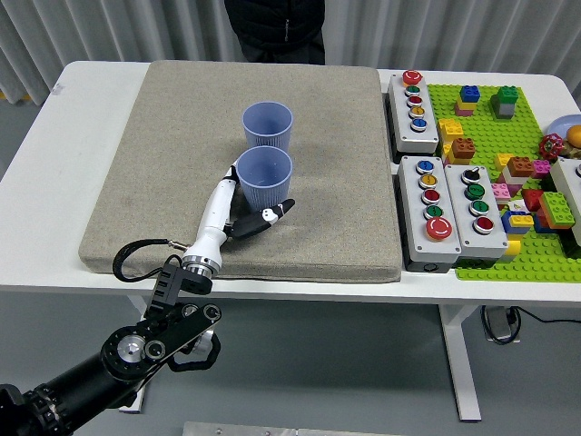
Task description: Pick cup pour cup place
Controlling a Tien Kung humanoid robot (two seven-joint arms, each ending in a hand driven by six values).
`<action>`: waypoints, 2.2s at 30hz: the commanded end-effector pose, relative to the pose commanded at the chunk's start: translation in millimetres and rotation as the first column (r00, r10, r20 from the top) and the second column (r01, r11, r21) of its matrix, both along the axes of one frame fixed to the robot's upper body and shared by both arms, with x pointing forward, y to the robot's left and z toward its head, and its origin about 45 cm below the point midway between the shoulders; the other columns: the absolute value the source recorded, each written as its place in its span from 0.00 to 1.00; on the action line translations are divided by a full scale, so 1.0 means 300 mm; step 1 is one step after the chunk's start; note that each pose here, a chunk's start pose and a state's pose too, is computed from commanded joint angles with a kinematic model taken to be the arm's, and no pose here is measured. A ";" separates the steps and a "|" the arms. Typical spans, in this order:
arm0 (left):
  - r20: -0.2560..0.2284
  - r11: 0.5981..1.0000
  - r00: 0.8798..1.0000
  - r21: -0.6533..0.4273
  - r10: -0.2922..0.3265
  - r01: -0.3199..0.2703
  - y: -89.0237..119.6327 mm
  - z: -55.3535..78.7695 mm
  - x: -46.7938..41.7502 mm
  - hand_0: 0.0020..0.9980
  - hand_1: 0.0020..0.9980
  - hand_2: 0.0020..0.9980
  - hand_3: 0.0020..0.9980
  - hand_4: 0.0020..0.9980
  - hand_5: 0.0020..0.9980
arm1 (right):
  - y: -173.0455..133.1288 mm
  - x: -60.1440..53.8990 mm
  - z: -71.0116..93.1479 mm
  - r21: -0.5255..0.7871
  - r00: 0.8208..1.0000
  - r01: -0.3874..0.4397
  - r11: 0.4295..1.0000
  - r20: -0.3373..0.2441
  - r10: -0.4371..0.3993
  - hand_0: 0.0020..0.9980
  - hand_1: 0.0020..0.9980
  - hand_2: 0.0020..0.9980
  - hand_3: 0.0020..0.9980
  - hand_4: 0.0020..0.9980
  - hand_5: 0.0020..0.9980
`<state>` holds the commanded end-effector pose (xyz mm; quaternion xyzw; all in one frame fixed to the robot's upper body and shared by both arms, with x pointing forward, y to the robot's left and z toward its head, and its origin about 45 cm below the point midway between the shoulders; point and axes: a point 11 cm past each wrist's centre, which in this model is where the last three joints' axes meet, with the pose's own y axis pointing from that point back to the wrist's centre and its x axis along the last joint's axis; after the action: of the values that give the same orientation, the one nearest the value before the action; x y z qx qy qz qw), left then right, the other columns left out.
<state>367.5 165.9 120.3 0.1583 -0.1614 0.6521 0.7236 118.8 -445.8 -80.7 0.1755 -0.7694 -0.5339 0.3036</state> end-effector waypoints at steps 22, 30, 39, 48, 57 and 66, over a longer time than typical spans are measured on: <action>0.005 1.000 1.000 0.018 -0.004 0.004 -0.004 0.008 0.012 0.89 0.91 1.00 1.00 0.99 0.47 | -0.001 -0.005 -0.001 0.002 1.000 -0.001 1.000 -0.003 0.001 0.68 0.62 0.57 0.58 0.00 0.17; 0.006 1.000 1.000 0.031 0.000 0.000 -0.001 0.004 0.010 0.88 0.90 1.00 1.00 0.98 0.46 | -0.001 -0.012 -0.003 0.003 1.000 -0.002 1.000 -0.007 0.002 0.68 0.62 0.57 0.58 0.00 0.17; 0.028 0.999 1.000 0.040 0.008 -0.009 -0.002 0.013 0.010 0.82 0.84 1.00 1.00 0.96 0.43 | -0.001 -0.010 -0.002 0.004 1.000 -0.003 1.000 -0.006 0.003 0.68 0.62 0.57 0.58 0.00 0.17; 0.036 0.999 0.999 0.038 0.005 -0.006 -0.007 0.018 0.010 0.78 0.80 0.95 1.00 0.95 0.41 | -0.001 -0.008 -0.002 0.005 1.000 -0.003 1.000 -0.005 0.003 0.68 0.62 0.56 0.58 0.00 0.17; 0.040 1.000 0.999 0.025 0.004 -0.005 -0.008 0.018 0.010 0.76 0.79 0.90 0.93 0.94 0.41 | -0.001 -0.007 -0.001 0.005 1.000 -0.003 1.000 -0.004 0.004 0.68 0.62 0.57 0.58 0.00 0.17; 0.045 1.000 0.999 0.026 0.000 -0.001 -0.010 0.022 0.012 0.75 0.73 0.78 0.74 0.93 0.39 | -0.001 -0.002 0.000 0.006 1.000 -0.004 1.000 -0.003 0.004 0.68 0.62 0.57 0.58 0.00 0.17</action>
<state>371.0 162.9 126.8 0.1531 -0.1863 0.6536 0.7174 118.1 -446.0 -80.8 0.1770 -0.7672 -0.5358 0.3050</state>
